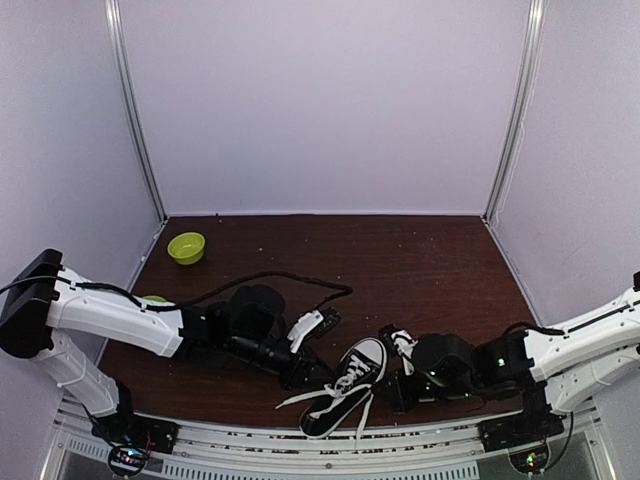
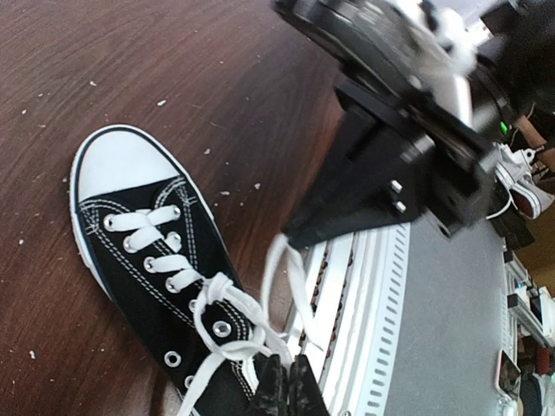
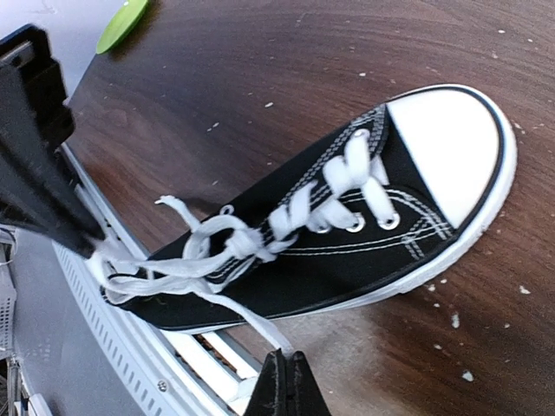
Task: Tie the shoes
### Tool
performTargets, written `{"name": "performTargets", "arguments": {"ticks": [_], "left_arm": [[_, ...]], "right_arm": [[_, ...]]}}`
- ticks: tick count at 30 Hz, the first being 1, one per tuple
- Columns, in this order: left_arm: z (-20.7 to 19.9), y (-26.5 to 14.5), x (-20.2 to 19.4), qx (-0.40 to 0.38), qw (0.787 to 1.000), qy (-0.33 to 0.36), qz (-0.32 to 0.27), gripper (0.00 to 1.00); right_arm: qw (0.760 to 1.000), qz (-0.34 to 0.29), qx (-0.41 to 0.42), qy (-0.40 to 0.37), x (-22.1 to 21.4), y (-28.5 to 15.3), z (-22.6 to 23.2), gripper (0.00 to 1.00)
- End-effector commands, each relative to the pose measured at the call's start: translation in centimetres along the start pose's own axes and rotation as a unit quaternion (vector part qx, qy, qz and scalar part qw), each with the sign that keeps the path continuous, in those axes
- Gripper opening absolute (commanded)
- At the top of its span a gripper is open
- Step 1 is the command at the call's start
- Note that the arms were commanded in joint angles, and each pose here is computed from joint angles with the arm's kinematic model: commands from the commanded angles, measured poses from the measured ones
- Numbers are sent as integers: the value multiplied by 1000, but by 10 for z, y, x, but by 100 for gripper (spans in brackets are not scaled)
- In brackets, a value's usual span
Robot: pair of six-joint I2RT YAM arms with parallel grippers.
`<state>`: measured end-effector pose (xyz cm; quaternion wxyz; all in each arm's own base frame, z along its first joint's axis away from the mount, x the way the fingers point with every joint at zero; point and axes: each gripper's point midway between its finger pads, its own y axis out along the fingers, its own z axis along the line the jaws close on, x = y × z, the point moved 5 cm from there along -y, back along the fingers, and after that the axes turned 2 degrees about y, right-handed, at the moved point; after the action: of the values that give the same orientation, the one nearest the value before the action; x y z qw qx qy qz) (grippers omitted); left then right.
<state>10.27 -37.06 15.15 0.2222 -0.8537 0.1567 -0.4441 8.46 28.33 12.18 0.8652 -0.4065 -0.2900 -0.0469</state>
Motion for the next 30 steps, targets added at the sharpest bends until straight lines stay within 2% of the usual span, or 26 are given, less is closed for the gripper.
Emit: {"name": "performTargets", "arguments": {"ticks": [1, 4, 10, 15, 16, 19, 23, 25, 28, 30], "left_arm": [[-24, 3, 11, -49, 997, 56, -9, 0], [-37, 9, 1, -78, 994, 76, 23, 0], [-40, 28, -25, -63, 988, 94, 105, 0], [-37, 30, -22, -46, 989, 94, 101, 0], [-36, 28, -20, -37, 990, 95, 96, 3], [-36, 18, -9, -13, 993, 94, 68, 23], [-28, 2, 7, 33, 997, 69, 23, 41], [-19, -5, 13, 54, 998, 34, 1, 45], [-3, -3, 17, 65, 998, -22, -17, 43], [2, 3, 18, 71, 997, -36, -7, 41]], "right_arm": [[998, -7, -56, 4, 9, -3, -23, 0], [998, -18, -53, 1, 19, -4, -23, 0], [999, -20, -10, -39, 33, -3, 1, 0], [997, 6, 46, -57, 28, 7, 19, 0], [997, 9, 53, -58, 27, 9, 21, 0], [996, 20, 57, -60, 24, 14, 23, 0], [996, 27, 60, -60, 21, 17, 24, 0], [996, 28, 60, -59, 20, 17, 23, 0], [996, 28, 59, -57, 19, 18, 22, 0], [996, 28, 60, -56, 19, 18, 22, 0]]}}
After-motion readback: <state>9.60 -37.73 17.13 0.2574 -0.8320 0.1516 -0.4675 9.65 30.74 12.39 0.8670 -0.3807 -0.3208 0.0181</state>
